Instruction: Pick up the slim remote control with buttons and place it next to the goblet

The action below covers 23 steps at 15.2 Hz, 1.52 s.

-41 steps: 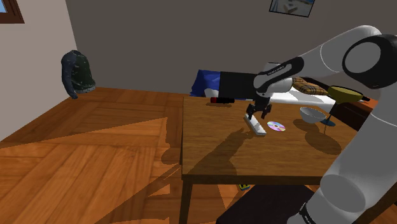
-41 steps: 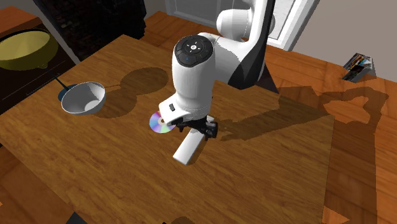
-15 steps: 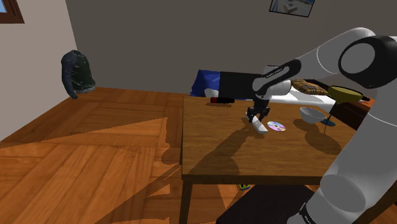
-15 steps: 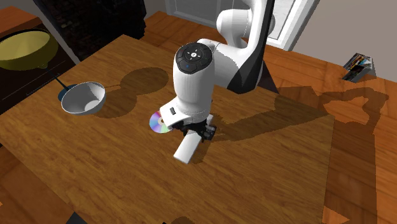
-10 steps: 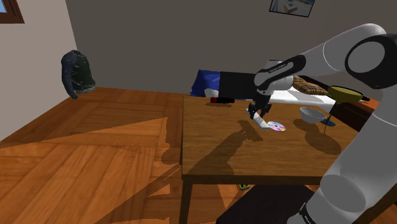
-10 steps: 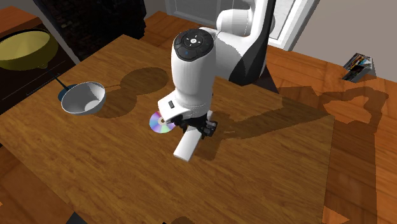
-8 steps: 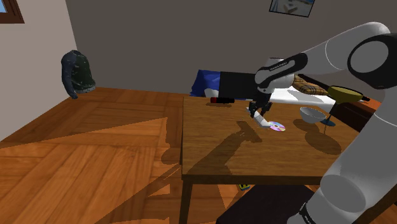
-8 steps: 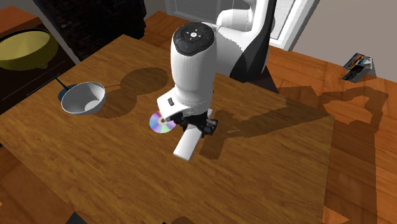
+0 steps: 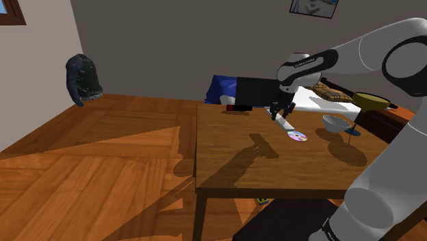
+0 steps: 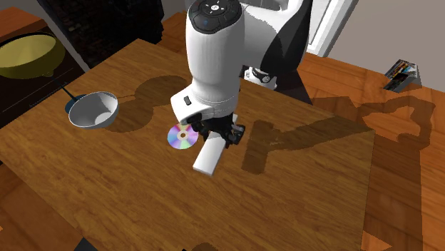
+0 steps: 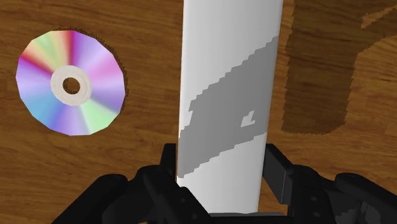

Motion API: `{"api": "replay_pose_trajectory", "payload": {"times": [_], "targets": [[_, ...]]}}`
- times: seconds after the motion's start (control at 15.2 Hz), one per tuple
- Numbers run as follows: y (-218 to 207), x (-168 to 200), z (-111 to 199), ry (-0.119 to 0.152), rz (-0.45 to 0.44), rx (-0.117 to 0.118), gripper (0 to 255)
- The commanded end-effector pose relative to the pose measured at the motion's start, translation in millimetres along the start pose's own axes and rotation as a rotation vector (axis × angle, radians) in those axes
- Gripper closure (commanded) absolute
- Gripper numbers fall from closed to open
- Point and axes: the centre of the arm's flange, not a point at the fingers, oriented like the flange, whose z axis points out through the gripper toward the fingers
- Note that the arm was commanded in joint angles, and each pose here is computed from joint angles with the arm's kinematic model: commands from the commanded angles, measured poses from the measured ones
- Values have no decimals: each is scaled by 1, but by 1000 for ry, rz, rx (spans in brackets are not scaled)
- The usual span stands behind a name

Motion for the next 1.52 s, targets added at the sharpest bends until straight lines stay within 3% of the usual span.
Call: {"api": "replay_pose_trajectory", "payload": {"times": [0.0, 1.45], "targets": [[-1, 0, -12, 0, 0, 0, 255], [1, 1, -128, 0, 0, 0, 255]]}}
